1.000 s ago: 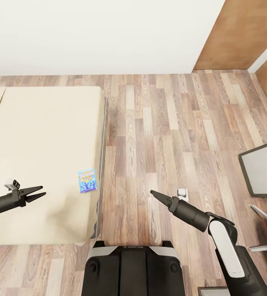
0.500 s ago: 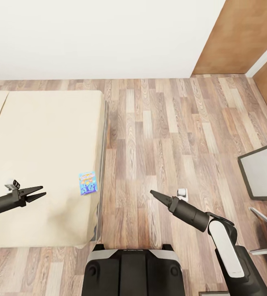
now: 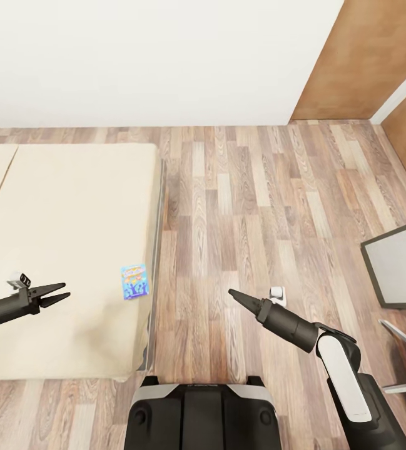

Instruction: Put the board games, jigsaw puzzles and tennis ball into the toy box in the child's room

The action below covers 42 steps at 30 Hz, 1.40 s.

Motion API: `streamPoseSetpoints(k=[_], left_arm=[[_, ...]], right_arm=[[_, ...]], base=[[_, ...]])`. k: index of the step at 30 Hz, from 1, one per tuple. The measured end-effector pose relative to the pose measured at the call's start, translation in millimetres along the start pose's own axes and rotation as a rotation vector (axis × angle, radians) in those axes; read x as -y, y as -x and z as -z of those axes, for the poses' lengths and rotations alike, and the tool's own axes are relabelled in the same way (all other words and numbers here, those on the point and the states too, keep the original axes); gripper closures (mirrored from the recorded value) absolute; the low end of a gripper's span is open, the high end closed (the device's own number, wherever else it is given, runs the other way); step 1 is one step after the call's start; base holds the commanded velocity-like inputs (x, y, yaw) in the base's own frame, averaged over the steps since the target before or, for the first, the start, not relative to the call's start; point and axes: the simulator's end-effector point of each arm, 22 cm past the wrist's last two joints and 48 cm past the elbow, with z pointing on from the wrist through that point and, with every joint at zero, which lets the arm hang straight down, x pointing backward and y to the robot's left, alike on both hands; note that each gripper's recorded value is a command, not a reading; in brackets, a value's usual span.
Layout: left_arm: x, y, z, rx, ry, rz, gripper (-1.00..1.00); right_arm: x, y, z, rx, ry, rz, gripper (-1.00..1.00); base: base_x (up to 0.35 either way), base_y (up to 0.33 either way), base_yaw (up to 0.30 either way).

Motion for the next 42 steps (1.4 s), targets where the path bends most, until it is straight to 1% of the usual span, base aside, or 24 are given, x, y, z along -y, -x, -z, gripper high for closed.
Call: streamPoseSetpoints(k=[29,42], left_arm=[[24,10,4.9,0.018,-0.023,-0.037,-1.0],[35,14,6.3,0.025,-0.034,-0.053,-1.0]], right_arm=[[-24,9,2.7,0.015,0.026,0.038,-1.0],[-35,12,3.8,0.022,0.041,0.052,-1.0]], base=[[0.0,0.0,0.066],[0.0,0.0,-0.094]])
